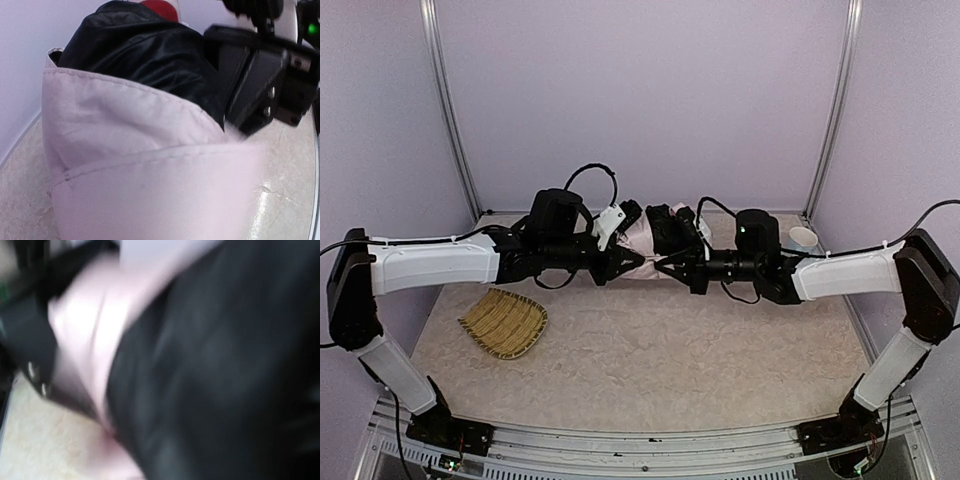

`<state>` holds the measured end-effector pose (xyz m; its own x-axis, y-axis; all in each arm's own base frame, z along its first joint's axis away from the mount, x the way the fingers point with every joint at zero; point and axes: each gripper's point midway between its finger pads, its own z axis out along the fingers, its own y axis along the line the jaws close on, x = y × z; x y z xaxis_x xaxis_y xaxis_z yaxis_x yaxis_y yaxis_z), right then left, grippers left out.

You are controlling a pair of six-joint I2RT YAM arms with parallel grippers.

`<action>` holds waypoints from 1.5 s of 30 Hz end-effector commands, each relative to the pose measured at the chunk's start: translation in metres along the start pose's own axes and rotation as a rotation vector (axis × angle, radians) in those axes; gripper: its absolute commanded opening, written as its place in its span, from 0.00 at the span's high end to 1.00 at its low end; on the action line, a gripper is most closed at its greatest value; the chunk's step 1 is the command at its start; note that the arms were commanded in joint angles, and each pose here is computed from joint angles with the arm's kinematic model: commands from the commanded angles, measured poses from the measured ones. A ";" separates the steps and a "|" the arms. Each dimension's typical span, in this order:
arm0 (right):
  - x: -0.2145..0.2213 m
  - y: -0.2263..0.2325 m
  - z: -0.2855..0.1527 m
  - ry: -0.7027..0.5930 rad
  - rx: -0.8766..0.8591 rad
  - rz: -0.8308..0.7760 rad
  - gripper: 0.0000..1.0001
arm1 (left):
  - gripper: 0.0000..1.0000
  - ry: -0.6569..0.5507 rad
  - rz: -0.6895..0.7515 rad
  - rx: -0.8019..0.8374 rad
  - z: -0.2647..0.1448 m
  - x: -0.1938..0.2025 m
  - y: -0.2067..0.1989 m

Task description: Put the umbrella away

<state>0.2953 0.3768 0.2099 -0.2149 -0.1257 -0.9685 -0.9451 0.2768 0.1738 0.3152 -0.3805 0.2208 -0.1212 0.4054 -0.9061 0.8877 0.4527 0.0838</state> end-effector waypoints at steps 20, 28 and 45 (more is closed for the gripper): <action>-0.015 0.086 -0.029 0.134 -0.257 -0.038 1.00 | 1.00 -0.001 -0.233 -0.323 0.031 0.042 0.146; 0.074 0.082 -0.045 0.228 -0.163 0.143 1.00 | 1.00 -0.165 -0.194 -0.334 0.001 -0.029 0.195; 0.154 -0.050 -0.077 0.300 0.170 0.248 1.00 | 1.00 -0.439 0.119 0.194 -0.092 -0.160 0.012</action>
<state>0.2855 0.3043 0.1289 -0.3473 -0.2296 -0.9092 -0.8866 0.3963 0.2386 0.3606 -0.3660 0.2765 -0.1808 0.2612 -0.9482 0.9183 0.3902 -0.0676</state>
